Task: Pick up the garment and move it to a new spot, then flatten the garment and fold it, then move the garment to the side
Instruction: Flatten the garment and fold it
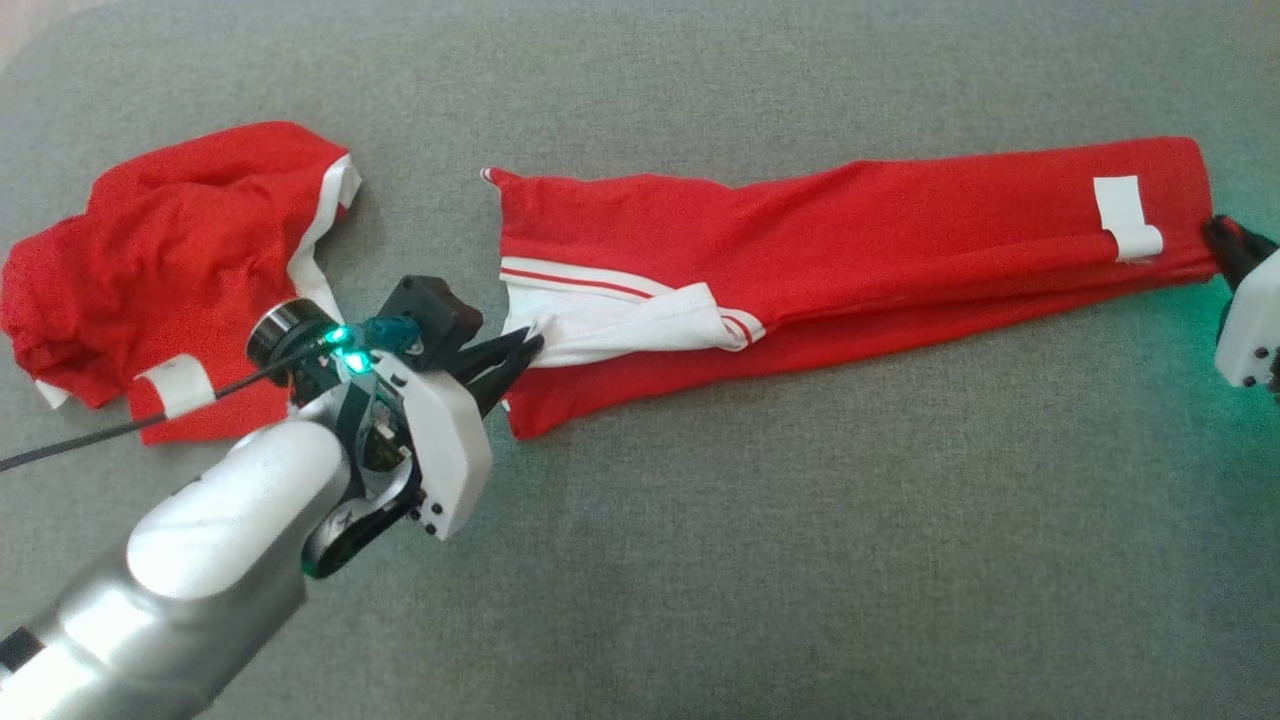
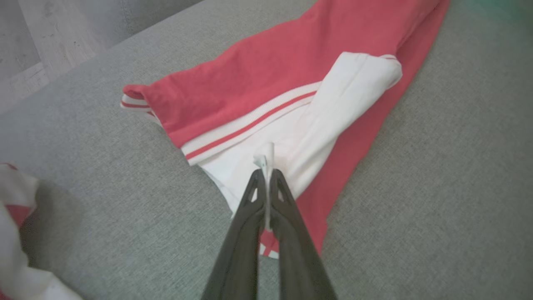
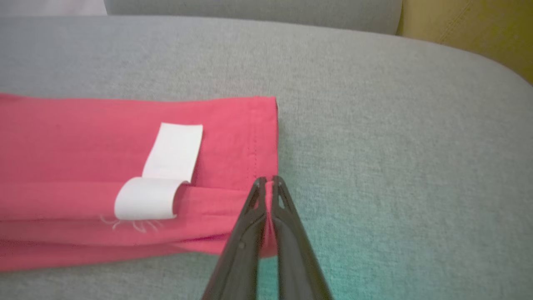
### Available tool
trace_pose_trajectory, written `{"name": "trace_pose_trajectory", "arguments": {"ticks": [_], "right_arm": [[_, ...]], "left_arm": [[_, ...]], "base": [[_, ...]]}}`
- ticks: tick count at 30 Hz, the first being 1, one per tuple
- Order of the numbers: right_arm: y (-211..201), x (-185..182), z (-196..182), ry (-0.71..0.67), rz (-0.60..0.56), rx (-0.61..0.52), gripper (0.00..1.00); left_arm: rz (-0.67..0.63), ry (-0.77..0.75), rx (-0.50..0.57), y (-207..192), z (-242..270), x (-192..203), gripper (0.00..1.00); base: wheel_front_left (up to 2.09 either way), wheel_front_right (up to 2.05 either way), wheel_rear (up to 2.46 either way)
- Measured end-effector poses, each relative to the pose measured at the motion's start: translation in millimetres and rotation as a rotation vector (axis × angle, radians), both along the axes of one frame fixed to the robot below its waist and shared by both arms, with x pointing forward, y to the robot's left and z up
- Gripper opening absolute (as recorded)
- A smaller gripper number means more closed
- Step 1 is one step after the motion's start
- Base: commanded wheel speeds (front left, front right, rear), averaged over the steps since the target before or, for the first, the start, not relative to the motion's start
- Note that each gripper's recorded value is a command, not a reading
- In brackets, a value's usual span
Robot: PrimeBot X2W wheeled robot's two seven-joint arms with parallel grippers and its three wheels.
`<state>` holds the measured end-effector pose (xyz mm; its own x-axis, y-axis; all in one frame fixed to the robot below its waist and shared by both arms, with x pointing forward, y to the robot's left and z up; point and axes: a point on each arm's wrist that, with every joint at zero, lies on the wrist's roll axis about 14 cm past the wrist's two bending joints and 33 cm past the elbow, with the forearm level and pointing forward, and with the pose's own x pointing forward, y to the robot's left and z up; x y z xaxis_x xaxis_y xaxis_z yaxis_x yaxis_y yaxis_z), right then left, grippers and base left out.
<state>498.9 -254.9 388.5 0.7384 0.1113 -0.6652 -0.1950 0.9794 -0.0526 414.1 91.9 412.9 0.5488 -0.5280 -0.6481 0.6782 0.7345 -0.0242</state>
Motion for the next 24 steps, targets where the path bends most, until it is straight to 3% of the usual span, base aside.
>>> {"name": "trace_pose_trajectory", "arguments": {"ticks": [5, 6, 7, 8, 12, 15, 20, 24], "right_arm": [[-8.3, -7.9, -10.5, 0.05, 0.0, -0.03, 0.0], [-10.2, -8.1, -10.4, 0.048, -0.007, -0.029, 0.89], [-11.8, -8.2, -10.0, 0.047, -0.022, -0.017, 1.0], [-12.3, -8.1, -8.2, 0.042, -0.038, 0.001, 1.0], [-18.8, 2.1, 14.1, -0.057, -0.084, 0.047, 1.0], [-10.4, 18.9, 48.3, -0.208, -0.118, 0.148, 1.0], [20.5, 37.0, 122.0, -0.519, -0.081, 0.282, 1.0], [39.9, 33.0, 168.6, -0.729, -0.066, 0.365, 1.0]], "left_arm": [[-0.027, 0.017, 0.029, -5.2, -11.8, -4.0, 0.0], [-0.033, 0.022, 0.034, -6.4, -14.3, -5.3, 0.08], [-0.039, 0.024, 0.037, -7.7, -15.8, -6.2, 0.47], [-0.042, 0.018, 0.032, -9.7, -15.2, -6.2, 1.0], [-0.013, -0.045, 0.024, -8.7, -6.4, 2.4, 1.0], [0.092, -0.171, -0.029, -1.7, 19.6, 26.5, 1.0], [0.317, -0.474, -0.236, 7.4, 96.7, 64.8, 1.0], [0.456, -0.666, -0.39, 22.0, 147.7, 68.8, 1.0]], "base": [[0.0, 0.0, 0.0], [0.0, 0.0, 0.0], [0.0, 0.0, 0.0], [0.0, 0.0, 0.0], [0.0, 0.0, 0.0], [0.0, 0.0, 0.0], [0.0, 0.0, 0.0], [0.0, 0.0, 0.0]]}}
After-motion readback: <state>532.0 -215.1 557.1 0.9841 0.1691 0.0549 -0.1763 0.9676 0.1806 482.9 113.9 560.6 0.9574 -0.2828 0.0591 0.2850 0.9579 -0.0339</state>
